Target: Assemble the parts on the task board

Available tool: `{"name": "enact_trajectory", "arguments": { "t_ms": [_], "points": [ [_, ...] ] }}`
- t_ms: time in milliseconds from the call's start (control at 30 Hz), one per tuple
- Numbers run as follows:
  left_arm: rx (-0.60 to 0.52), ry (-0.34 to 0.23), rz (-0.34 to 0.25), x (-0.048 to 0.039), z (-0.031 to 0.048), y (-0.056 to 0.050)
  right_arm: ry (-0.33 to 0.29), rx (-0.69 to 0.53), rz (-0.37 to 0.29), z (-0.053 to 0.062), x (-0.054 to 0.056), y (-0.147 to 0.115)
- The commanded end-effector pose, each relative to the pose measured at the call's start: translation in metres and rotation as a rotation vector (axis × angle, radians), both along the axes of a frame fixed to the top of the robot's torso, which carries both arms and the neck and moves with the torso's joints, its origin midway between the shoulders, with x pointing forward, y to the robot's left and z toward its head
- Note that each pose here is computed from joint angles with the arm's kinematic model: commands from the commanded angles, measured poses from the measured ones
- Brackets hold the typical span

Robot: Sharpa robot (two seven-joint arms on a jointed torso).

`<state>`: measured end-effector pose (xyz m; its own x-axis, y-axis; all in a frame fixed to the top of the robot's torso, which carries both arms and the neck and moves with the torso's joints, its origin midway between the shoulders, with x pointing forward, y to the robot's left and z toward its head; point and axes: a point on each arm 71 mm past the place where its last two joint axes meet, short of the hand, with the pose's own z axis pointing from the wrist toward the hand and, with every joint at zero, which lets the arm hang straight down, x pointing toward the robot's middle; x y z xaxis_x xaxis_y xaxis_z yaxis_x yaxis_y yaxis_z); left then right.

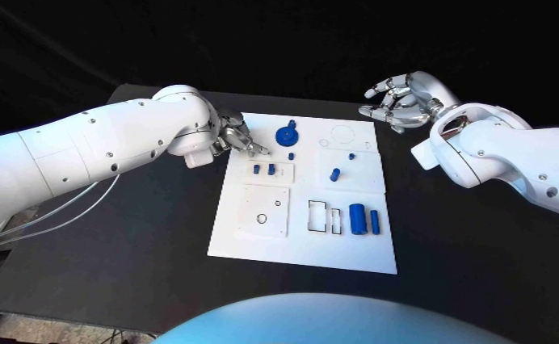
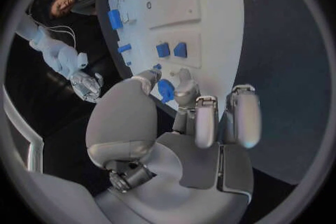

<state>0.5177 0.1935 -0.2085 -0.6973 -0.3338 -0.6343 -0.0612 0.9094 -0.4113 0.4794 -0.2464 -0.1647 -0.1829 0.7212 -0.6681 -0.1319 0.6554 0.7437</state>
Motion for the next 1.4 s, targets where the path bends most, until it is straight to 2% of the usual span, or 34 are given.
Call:
{"name": "enact_trajectory", "arguments": {
  "t_ms": [33,167,300,400,567,733,900,1200,1400],
  "points": [
    [-0.152,-0.142,-0.005,0.0032,0.0124,-0.008,-0.008,0.0,0.006,0.0,0.0,0.0],
    [-0.266,-0.272,-0.076,0.0028,0.0239,-0.018,-0.007,0.001,0.004,0.0,0.0,0.0],
    [-0.307,-0.442,-0.203,-0.0025,0.0319,-0.033,-0.005,0.001,0.004,0.0,0.0,-0.001],
    [-0.276,-0.533,-0.297,-0.0086,0.03,-0.043,-0.005,0.001,0.004,0.0,0.0,0.0],
    [-0.179,-0.633,-0.435,-0.0167,0.0196,-0.057,-0.005,0.002,0.007,0.0,0.0,0.0],
    [-0.101,-0.662,-0.522,-0.0194,0.0107,-0.068,-0.004,0.003,0.01,-0.001,0.0,0.001],
    [-0.027,-0.663,-0.575,-0.0179,0.0026,-0.076,-0.004,0.003,0.012,-0.001,0.0,0.002],
    [0.056,-0.638,-0.598,-0.0125,-0.0054,-0.083,-0.003,0.004,0.013,-0.001,0.0,0.003],
    [0.097,-0.593,-0.615,-0.0115,-0.01,-0.088,-0.003,0.004,0.015,-0.001,0.0,0.004]
  ]
}}
